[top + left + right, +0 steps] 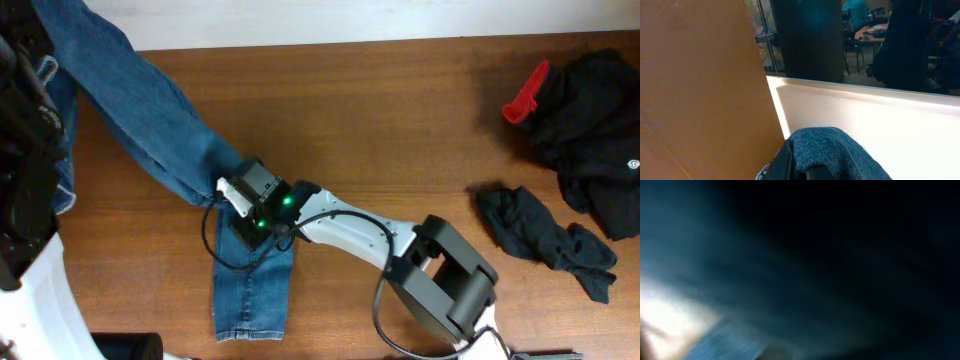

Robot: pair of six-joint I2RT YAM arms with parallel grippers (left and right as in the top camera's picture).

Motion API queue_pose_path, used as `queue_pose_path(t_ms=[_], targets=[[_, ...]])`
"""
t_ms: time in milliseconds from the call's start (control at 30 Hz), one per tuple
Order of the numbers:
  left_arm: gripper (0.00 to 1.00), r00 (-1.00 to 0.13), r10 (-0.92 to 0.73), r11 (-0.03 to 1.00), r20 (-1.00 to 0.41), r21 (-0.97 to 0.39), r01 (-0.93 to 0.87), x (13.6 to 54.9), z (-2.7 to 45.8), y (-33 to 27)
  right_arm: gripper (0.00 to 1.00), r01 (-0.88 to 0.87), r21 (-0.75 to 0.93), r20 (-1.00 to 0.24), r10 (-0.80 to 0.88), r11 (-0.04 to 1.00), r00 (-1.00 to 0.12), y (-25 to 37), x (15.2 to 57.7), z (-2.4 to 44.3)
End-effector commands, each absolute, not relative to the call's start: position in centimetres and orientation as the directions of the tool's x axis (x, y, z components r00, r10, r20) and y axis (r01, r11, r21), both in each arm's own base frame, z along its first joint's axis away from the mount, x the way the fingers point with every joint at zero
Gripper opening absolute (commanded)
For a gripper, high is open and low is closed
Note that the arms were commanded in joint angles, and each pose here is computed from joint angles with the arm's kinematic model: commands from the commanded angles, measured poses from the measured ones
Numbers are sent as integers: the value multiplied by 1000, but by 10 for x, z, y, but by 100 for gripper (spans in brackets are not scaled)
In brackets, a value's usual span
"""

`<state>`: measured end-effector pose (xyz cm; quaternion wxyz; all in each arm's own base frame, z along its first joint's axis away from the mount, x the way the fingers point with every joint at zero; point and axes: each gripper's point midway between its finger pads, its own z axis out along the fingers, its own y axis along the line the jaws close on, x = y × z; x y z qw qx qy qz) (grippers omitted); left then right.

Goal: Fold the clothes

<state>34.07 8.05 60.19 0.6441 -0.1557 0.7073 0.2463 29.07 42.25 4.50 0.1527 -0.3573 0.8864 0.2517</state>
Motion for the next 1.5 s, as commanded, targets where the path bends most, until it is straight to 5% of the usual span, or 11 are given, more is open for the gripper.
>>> queue_pose_path(t_ms=[0,233,467,733,933,1000,1100,1267,1400,1467], targets=[[0,-28,78,831,-997,80,-551,320,625,83,13,-628,286,-364,-524,724,-770,398,304,-4],[0,-29,78,831,-997,81,-551,320,625,83,13,-486,167,-346,-410,858,-844,346,354,-29],[0,-60,80,831,-995,99,-548,320,618,83,9,-189,-39,-368,-190,981,-910,221,437,-24],[2,-122,76,831,-990,130,-540,320,603,83,5,192,-46,-455,151,980,-878,54,534,89],[41,-340,59,835,-938,234,-499,331,548,81,16,179,29,-439,174,983,-882,50,527,170],[80,-422,58,833,-905,277,-478,341,526,80,21,170,24,-423,164,985,-891,54,519,180],[99,-472,38,827,-881,293,-480,359,507,84,27,152,11,-384,145,988,-912,62,506,181],[99,-538,-8,856,-843,272,-439,388,473,89,34,54,-31,-301,42,998,-953,83,482,173],[99,-630,80,949,-772,253,-189,416,437,57,52,-47,-41,-281,-57,998,-958,105,473,172],[84,-693,92,965,-715,235,-114,420,412,47,54,-62,-29,-273,-67,998,-960,112,470,171]])
